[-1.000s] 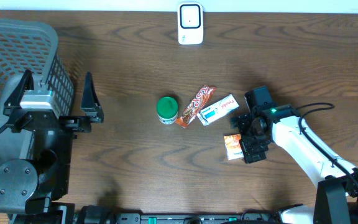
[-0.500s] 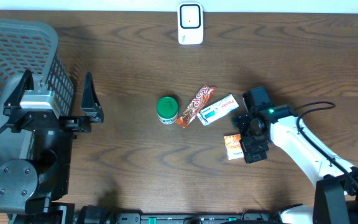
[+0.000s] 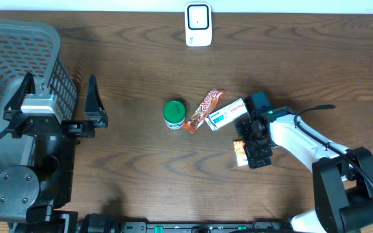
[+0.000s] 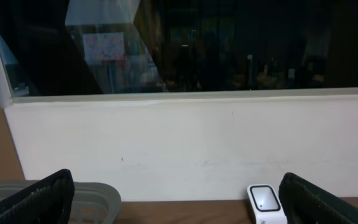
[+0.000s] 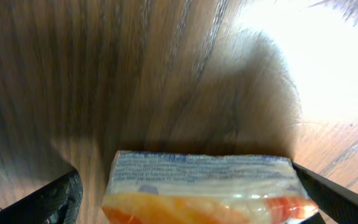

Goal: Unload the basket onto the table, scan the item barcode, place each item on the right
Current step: 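Grasp the orange box on the table with the right gripper, then lift the orange box and carry it up to the white scanner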

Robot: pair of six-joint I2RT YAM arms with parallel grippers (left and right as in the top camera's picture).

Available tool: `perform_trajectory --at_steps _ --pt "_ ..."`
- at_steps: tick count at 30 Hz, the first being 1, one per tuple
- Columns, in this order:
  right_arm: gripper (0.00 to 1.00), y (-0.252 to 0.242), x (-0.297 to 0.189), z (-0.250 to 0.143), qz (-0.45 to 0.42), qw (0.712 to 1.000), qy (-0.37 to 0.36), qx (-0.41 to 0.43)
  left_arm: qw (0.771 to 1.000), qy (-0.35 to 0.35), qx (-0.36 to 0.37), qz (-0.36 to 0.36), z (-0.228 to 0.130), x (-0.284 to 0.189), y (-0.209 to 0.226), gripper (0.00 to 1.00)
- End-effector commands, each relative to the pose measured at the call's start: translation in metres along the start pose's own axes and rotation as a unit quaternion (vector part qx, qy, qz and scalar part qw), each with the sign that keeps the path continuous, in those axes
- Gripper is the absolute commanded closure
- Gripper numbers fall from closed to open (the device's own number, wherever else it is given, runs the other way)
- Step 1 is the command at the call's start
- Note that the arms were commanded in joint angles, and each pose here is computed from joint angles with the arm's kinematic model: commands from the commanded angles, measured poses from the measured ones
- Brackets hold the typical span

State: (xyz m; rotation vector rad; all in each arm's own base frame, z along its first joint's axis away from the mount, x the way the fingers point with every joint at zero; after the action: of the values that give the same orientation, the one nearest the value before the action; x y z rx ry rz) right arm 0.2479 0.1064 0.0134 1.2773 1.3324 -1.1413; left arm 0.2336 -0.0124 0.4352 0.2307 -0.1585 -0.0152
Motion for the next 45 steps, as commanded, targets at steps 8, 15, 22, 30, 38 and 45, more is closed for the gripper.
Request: perform_trajectory --at_steps 8,15,22,30,38,45 --pt "0.3 -0.012 0.015 -0.007 -0.033 0.999 -0.002 -0.03 1.0 -0.005 0.001 -0.003 0.002 -0.002 -0.001 0.01" --pt "0.32 -0.009 0.015 -0.008 -0.024 0.996 0.002 -0.084 1.0 -0.01 0.0 -0.002 0.005 -0.004 0.0 0.01" --pt "0.32 0.001 0.015 -0.017 0.0 0.982 0.027 -0.186 1.0 -0.012 0.0 -0.001 0.006 -0.005 0.0 0.01" --pt "0.32 0.004 -0.01 -0.061 0.034 0.922 0.221 -0.316 1.0 -0.012 0.0 -0.002 0.006 -0.005 0.0 0.01" --pt "0.31 -0.009 -0.05 -0.08 0.064 0.852 0.404 -0.325 1.0 -0.011 0.0 -0.002 0.006 -0.005 0.0 0.01" --pt "0.29 -0.009 -0.085 -0.097 0.098 0.794 0.519 -0.301 1.0 -0.01 0.0 -0.002 0.005 -0.005 0.0 0.01"
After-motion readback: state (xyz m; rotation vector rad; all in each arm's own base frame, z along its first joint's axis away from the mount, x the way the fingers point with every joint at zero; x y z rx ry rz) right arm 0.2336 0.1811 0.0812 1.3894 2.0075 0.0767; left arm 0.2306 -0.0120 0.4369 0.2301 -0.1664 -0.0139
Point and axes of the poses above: each gripper's point midway between its finger pads, its own x axis out along the fingers, its own y axis along the line the jaws close on, z = x × y, the point moved 2 cm from there along -x, back along the fingers, and after that the axes turned 13 degrees about x, right-handed, at the moved point
